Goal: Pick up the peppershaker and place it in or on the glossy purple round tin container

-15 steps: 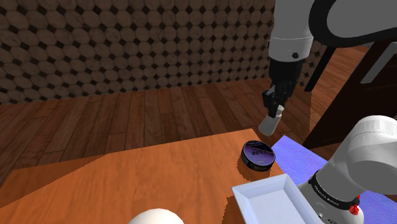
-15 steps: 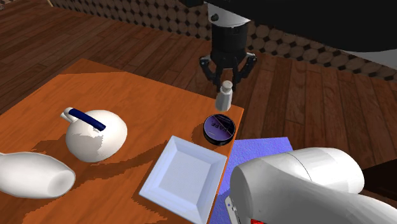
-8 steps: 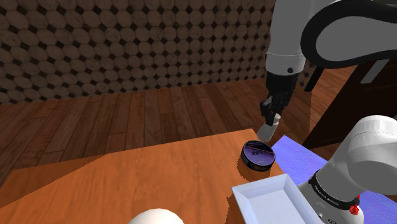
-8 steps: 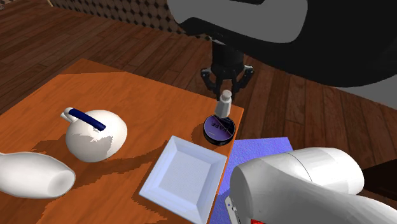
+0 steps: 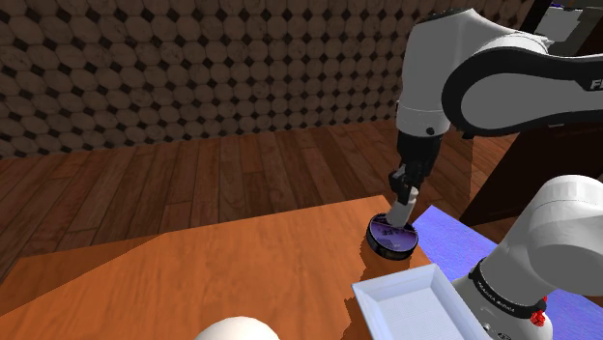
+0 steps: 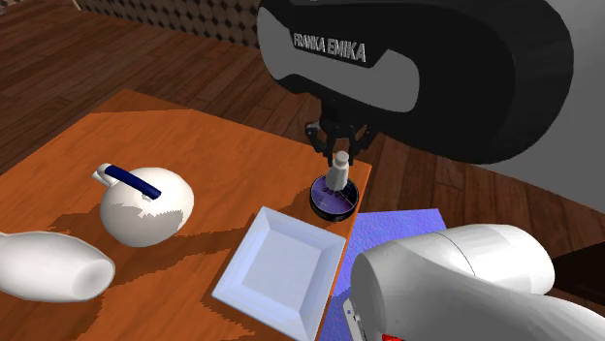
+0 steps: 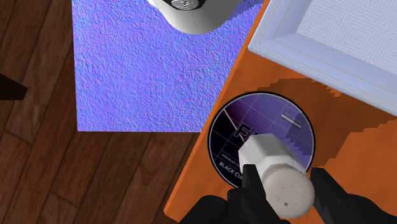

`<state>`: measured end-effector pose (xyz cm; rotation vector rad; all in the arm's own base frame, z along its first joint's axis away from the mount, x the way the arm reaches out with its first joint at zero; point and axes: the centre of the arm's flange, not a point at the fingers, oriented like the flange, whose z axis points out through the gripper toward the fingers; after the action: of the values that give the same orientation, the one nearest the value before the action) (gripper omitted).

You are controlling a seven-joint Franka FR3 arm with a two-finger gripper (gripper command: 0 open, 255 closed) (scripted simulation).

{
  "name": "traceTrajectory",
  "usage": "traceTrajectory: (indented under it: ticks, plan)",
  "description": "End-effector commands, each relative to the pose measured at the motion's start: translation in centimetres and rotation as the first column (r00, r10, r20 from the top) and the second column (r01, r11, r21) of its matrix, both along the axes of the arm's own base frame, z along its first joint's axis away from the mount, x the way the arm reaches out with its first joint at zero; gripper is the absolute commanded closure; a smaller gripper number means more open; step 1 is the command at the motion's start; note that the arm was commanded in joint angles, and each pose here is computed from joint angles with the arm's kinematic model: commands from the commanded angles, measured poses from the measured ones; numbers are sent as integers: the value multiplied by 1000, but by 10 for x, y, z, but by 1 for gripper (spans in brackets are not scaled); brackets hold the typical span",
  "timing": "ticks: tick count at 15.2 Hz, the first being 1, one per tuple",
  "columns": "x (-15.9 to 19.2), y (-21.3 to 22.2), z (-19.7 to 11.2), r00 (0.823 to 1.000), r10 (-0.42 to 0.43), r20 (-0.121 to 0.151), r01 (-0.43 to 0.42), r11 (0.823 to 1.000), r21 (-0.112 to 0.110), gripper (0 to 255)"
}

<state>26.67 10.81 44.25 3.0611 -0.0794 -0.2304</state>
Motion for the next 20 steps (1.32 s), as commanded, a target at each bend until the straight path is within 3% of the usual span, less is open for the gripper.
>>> traceTrajectory:
  ticks: [1,4,12,13,18,20]
  plan:
    - [-1,-1,-11,1000,0,1,0,1000,0,255]
    - [-1,-1,-27,1000,0,1,0,1000,0,255]
    - [-1,-1,-27,1000,0,1,0,1000,0,255]
    - [-1,-1,-27,1000,0,1,0,1000,0,0]
    - [-1,-1,-27,1000,0,1,0,1000,0,0]
    - [3,0,-1,1000,0,1,0,1000,0,0]
